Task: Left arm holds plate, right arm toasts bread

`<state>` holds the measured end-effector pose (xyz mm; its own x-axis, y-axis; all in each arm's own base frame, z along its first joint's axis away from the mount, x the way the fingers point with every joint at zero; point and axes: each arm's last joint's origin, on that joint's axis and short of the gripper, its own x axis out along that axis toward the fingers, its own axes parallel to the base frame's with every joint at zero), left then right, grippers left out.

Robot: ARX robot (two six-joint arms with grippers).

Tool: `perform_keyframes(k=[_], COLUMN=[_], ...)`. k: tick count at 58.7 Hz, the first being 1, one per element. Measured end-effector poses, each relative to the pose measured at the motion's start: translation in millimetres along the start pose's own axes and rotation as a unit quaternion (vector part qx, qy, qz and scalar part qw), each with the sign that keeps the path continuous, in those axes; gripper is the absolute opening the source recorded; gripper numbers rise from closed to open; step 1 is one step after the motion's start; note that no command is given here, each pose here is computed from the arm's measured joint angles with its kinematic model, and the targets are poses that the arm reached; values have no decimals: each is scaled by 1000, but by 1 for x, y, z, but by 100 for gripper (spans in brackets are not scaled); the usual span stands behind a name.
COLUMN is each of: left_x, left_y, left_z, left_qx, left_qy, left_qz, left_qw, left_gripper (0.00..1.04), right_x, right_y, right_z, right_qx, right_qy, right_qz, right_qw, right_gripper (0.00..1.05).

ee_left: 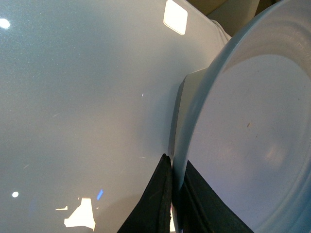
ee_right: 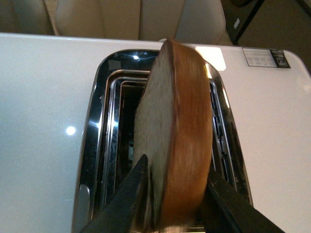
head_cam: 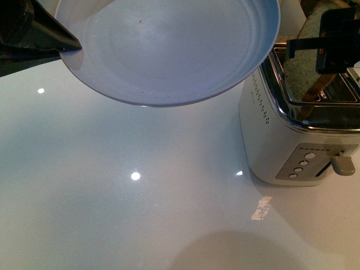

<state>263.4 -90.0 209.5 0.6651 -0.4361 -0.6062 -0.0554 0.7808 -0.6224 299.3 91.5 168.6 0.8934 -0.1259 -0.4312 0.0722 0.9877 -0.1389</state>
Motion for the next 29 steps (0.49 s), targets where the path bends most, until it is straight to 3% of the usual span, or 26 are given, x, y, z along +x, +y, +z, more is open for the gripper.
perform_keyframes(k=[12, 23, 29], left_x=[0, 0, 0], left_y=[0, 0, 0], left_z=[0, 0, 0], left_qx=[0, 0, 0], left_qy=[0, 0, 0], left_qz=[0, 0, 0], left_qw=[1000, 1000, 1000], left_gripper=[3, 3, 3], right_x=[-26, -70, -98], right_y=[-14, -51, -71], right_z=[5, 13, 7], right_qx=[15, 31, 35], right_qy=[-32, -78, -87], right_qz=[20, 17, -1], right_qw=[999, 996, 996], right_gripper=[66, 95, 96])
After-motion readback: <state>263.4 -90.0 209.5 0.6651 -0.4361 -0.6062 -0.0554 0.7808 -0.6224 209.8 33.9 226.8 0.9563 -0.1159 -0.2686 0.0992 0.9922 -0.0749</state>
